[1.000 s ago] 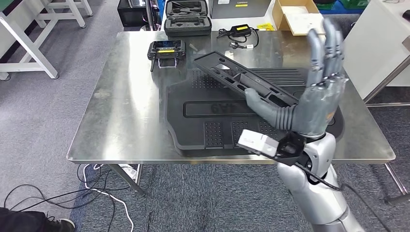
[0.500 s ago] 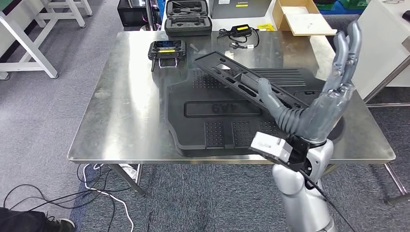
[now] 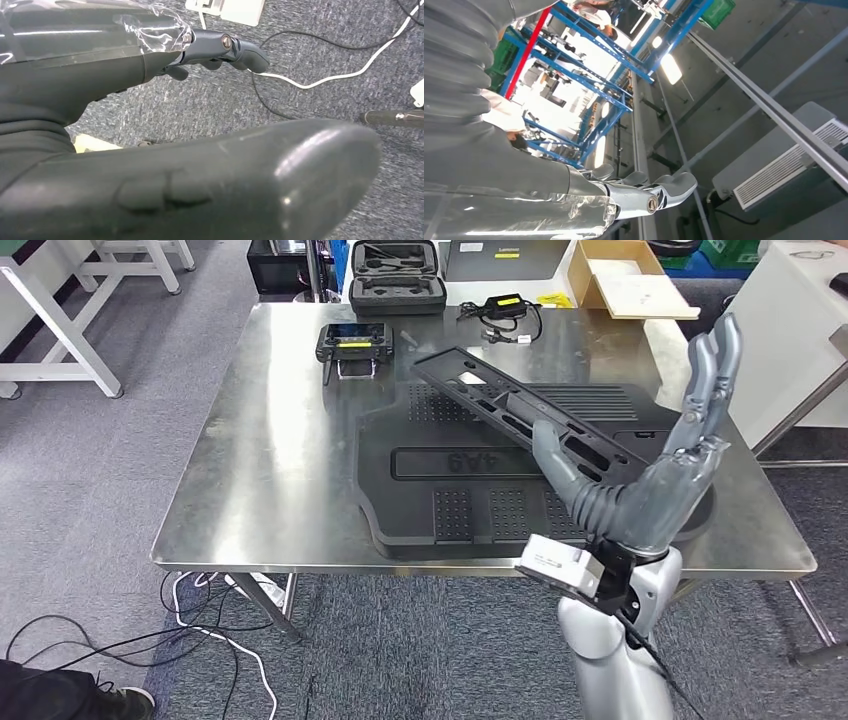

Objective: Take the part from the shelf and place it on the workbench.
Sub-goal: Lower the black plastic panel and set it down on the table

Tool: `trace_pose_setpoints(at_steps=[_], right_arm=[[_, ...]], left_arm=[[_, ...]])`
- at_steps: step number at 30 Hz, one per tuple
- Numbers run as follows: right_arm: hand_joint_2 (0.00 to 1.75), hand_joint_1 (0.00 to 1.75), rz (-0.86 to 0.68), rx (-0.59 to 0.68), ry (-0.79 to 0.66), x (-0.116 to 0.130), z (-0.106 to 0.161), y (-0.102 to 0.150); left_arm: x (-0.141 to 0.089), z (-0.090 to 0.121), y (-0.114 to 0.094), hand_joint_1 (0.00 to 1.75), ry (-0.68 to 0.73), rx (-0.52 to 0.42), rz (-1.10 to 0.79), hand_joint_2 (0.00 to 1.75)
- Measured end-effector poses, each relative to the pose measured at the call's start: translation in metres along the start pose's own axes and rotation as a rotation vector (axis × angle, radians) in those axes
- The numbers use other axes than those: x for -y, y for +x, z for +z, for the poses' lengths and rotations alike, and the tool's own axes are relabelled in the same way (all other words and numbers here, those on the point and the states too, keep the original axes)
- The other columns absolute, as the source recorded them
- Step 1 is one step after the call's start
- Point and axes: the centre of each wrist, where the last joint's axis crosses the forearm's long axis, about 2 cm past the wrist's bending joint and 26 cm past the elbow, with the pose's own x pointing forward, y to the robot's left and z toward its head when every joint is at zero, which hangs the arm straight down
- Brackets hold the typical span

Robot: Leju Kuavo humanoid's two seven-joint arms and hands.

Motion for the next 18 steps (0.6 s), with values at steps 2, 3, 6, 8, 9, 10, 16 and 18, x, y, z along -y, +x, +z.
trace_pose_setpoints(at_steps=[2,3,6,8,9,10,16,18], right_arm=[[1.75,0.0,-0.002,-0.003,-0.002,0.001,0.001,0.0],[1.75,0.0,-0.001,-0.006,-0.003,0.001,0.002,0.0],[1.75,0.0,0.001,-0.022,0.0,0.003,0.005,-0.001],[1.75,0.0,0.004,-0.034,0.005,0.004,0.007,-0.001],[1.75,0.0,0.006,-0.039,0.007,0.004,0.008,-0.001],[1.75,0.0,0.009,-0.045,0.009,0.004,0.008,0.0],[1.75,0.0,0.04,-0.075,0.029,0.006,0.012,-0.002],[1.75,0.0,0.048,-0.083,0.032,0.007,0.013,-0.003]], left_arm=[[0.0,0.001,-0.001,0.0,0.0,-0.002,-0.001,0.0],[0.0,0.001,-0.001,0.0,0.001,-0.002,-0.001,0.0],[0.0,0.001,-0.001,0.0,0.007,-0.005,0.004,0.0],[0.0,0.002,-0.002,0.0,0.012,-0.009,0.008,0.0],[0.0,0.002,-0.003,0.0,0.014,-0.01,0.01,0.0],[0.0,0.002,-0.003,0.0,0.016,-0.012,0.013,0.0],[0.0,0.004,-0.006,0.0,0.023,-0.02,0.017,0.0],[0.0,0.004,-0.006,0.0,0.025,-0.02,0.017,0.0]])
